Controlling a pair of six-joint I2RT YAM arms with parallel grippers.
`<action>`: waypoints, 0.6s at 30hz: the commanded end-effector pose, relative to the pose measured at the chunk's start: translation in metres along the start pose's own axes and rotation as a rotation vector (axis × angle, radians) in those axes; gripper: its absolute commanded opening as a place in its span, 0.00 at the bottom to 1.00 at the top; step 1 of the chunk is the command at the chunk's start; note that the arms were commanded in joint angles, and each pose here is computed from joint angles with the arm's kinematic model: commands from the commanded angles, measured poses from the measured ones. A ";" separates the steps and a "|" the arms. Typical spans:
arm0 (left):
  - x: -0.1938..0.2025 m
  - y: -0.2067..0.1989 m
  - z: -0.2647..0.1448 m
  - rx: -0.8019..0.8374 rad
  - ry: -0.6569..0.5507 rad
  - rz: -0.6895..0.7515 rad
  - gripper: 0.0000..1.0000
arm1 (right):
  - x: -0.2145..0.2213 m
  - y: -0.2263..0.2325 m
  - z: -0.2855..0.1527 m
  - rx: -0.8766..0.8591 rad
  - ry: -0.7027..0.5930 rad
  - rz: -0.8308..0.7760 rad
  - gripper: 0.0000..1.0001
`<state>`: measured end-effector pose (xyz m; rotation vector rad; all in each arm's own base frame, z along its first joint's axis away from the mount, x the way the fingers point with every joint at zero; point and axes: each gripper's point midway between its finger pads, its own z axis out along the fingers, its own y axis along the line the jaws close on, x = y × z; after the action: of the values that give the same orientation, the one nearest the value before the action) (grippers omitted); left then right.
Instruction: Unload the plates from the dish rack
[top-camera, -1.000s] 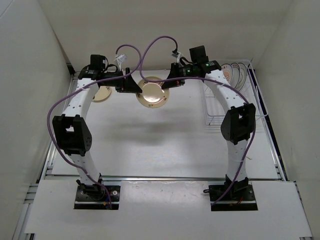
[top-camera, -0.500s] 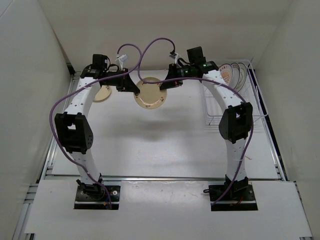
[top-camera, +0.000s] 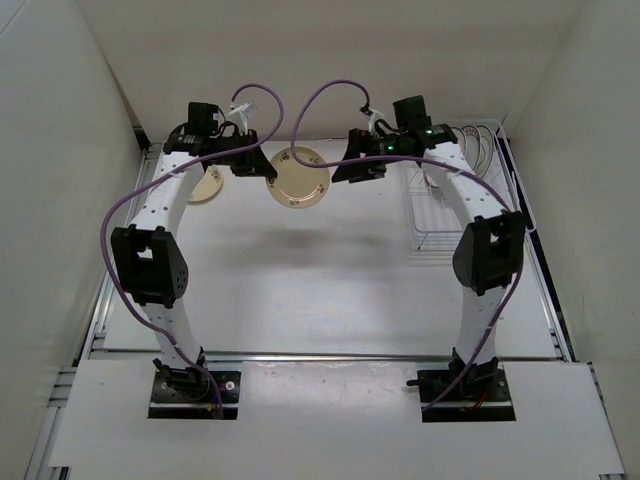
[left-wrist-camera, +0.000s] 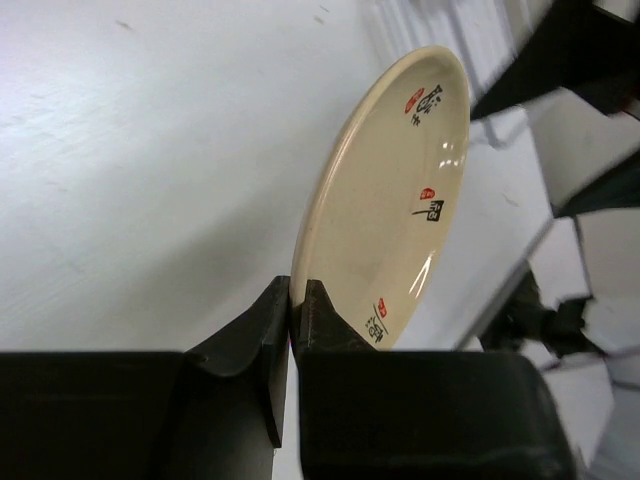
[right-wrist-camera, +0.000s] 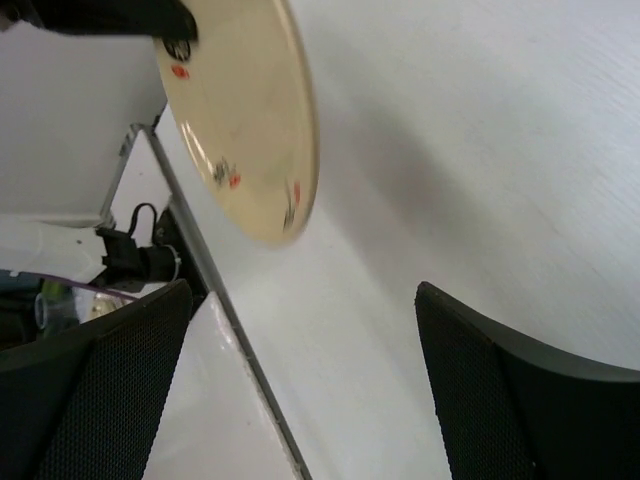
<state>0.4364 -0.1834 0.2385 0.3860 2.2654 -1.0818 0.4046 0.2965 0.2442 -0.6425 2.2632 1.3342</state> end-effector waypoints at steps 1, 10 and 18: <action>-0.045 0.010 -0.021 -0.202 -0.151 0.026 0.10 | -0.014 0.003 -0.052 0.101 -0.088 -0.103 0.95; -0.060 0.111 -0.063 -0.514 -0.325 -0.332 0.10 | 0.005 -0.009 -0.086 0.206 -0.091 -0.126 0.95; -0.043 0.178 -0.093 -0.528 -0.355 -0.551 0.10 | 0.038 -0.025 -0.121 0.376 -0.082 -0.084 0.95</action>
<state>0.5168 -0.0149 0.1940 -0.5455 2.3082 -0.6457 0.3804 0.1996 0.2527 -0.5589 2.3033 0.9745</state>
